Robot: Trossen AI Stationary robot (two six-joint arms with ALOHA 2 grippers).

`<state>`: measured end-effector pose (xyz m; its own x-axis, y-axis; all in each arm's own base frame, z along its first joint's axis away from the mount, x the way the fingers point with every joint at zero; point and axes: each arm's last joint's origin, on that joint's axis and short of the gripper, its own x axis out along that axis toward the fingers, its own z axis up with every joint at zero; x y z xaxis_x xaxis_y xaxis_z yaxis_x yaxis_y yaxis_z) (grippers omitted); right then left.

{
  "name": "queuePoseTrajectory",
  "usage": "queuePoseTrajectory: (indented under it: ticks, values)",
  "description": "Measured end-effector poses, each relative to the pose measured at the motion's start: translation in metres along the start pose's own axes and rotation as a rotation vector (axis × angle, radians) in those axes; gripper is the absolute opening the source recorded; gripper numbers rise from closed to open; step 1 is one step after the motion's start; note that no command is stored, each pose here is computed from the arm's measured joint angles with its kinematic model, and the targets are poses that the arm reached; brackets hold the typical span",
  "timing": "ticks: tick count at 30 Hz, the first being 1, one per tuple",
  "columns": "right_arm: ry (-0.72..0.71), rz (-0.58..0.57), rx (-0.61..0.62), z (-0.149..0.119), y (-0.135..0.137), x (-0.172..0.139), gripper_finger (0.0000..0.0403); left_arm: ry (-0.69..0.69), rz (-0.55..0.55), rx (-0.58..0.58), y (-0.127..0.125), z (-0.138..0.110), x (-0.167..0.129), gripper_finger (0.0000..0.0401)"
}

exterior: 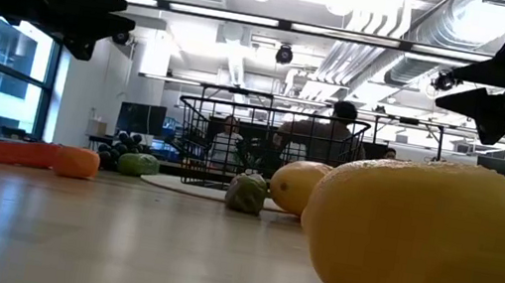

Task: Build produce basket

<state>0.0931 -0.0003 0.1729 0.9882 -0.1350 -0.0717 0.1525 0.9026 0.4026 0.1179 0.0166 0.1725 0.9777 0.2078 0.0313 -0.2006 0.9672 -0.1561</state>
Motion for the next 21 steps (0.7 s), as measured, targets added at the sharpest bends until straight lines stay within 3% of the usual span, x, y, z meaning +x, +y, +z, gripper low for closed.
queuePoseTrajectory:
  ticks: [21]
  values:
    - [-0.004, -0.005, 0.0, 0.0002, -0.0001, 0.0, 0.0241, 0.0, 0.0, 0.0, 0.0, 0.0, 0.0, 0.0175]
